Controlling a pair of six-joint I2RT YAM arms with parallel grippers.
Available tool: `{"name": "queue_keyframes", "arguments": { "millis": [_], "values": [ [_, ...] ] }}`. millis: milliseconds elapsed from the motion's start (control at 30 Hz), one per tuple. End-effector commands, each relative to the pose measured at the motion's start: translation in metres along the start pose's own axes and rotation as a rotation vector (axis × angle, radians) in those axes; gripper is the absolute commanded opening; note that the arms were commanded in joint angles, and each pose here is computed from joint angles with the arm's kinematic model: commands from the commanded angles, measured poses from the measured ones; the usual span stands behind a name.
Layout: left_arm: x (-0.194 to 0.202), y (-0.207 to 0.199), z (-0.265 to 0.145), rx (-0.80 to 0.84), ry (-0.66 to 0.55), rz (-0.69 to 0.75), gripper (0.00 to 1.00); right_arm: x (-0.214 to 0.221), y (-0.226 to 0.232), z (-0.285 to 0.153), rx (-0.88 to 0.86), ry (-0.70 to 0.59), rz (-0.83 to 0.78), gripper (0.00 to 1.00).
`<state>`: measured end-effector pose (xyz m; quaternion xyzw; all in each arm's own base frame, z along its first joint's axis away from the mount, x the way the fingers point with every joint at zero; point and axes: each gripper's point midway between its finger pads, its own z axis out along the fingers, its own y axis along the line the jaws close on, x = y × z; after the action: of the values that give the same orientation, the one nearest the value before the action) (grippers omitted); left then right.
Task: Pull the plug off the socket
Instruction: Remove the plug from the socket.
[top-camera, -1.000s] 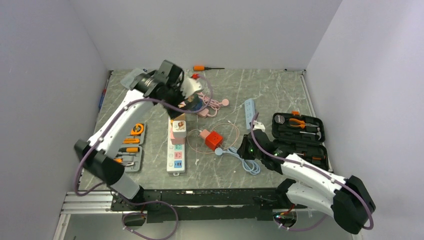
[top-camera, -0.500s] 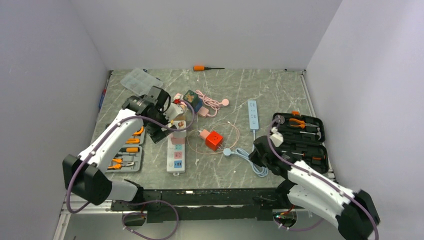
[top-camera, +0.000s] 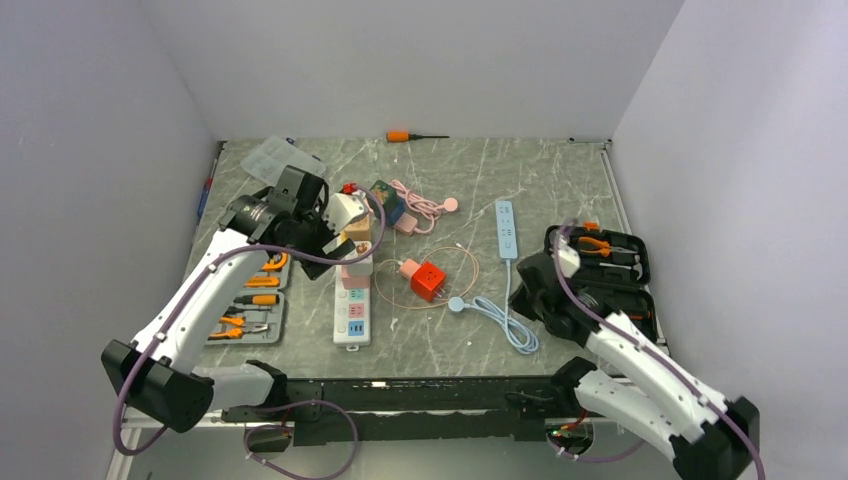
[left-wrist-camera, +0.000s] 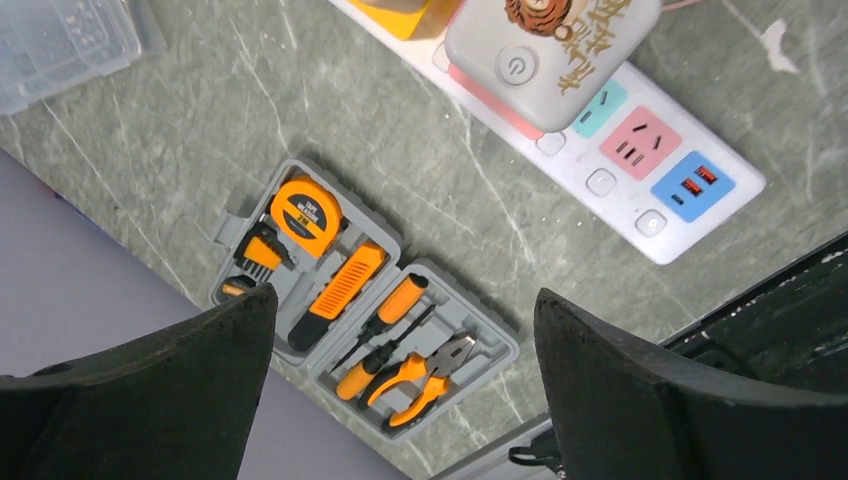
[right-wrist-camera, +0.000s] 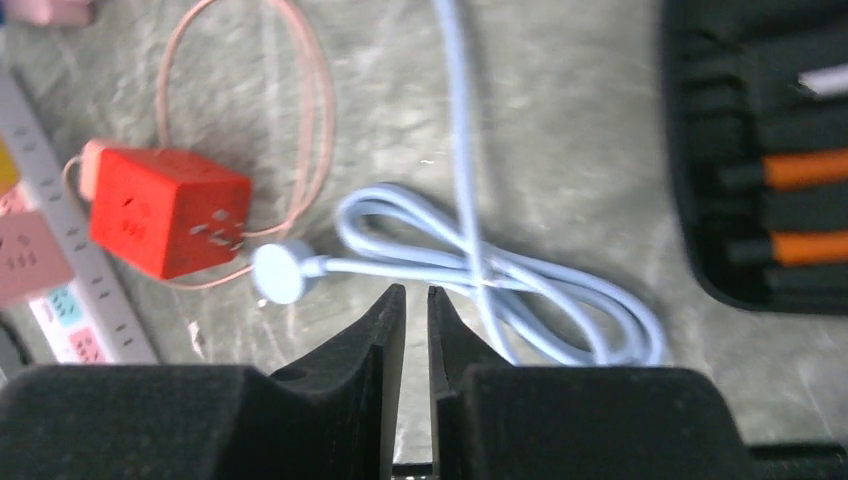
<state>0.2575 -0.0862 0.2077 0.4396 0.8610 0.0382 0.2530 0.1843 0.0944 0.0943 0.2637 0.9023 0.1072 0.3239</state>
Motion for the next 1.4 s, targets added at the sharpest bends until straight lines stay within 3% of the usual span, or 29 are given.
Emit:
{"name": "queue_keyframes", "arguments": {
  "millis": [0, 133, 267, 400, 567, 700, 833, 1000, 1167, 1200, 1367],
  "values": [
    [-0.022, -0.001, -0.017, 0.002, -0.130, -0.043, 0.99, -0.007, 0.084, -0.001, -0.248, 0.031, -0.222, 0.14],
    [-0.015, -0.004, -0.010, 0.009, -0.110, -0.024, 0.99, 0.033, 0.116, 0.008, -0.319, 0.127, -0.423, 0.01],
    [-0.015, -0.004, -0.005, 0.008, -0.108, -0.026, 0.99, 0.079, 0.125, 0.016, -0.393, 0.212, -0.576, 0.00],
    [-0.015, -0.004, -0.001, 0.010, -0.103, -0.025, 0.99, 0.101, 0.107, 0.040, -0.308, 0.266, -0.605, 0.00],
    [-0.019, -0.001, -0.006, 0.006, -0.110, -0.001, 0.99, 0.092, 0.073, 0.067, -0.171, 0.240, -0.502, 0.00],
    [-0.022, 0.001, -0.011, 0.003, -0.125, 0.013, 0.99, 0.066, 0.024, 0.082, -0.029, 0.249, -0.332, 0.00],
    [-0.016, -0.002, -0.012, 0.010, -0.108, 0.035, 0.99, 0.038, -0.032, 0.080, 0.138, 0.180, -0.127, 0.00],
    [-0.011, -0.002, -0.010, 0.013, -0.091, 0.074, 0.99, 0.010, -0.024, 0.058, 0.086, 0.064, 0.017, 0.00],
    [-0.017, -0.002, -0.011, 0.034, -0.093, 0.073, 0.99, -0.011, 0.011, 0.037, 0.015, 0.051, -0.142, 0.00],
    [-0.019, -0.002, -0.013, 0.035, -0.098, 0.071, 0.99, -0.016, 0.022, 0.032, 0.000, 0.029, -0.179, 0.03],
    [-0.024, 0.000, -0.021, 0.026, -0.127, 0.057, 0.99, -0.019, 0.115, 0.014, -0.292, -0.016, -0.409, 0.40]
  ]
}}
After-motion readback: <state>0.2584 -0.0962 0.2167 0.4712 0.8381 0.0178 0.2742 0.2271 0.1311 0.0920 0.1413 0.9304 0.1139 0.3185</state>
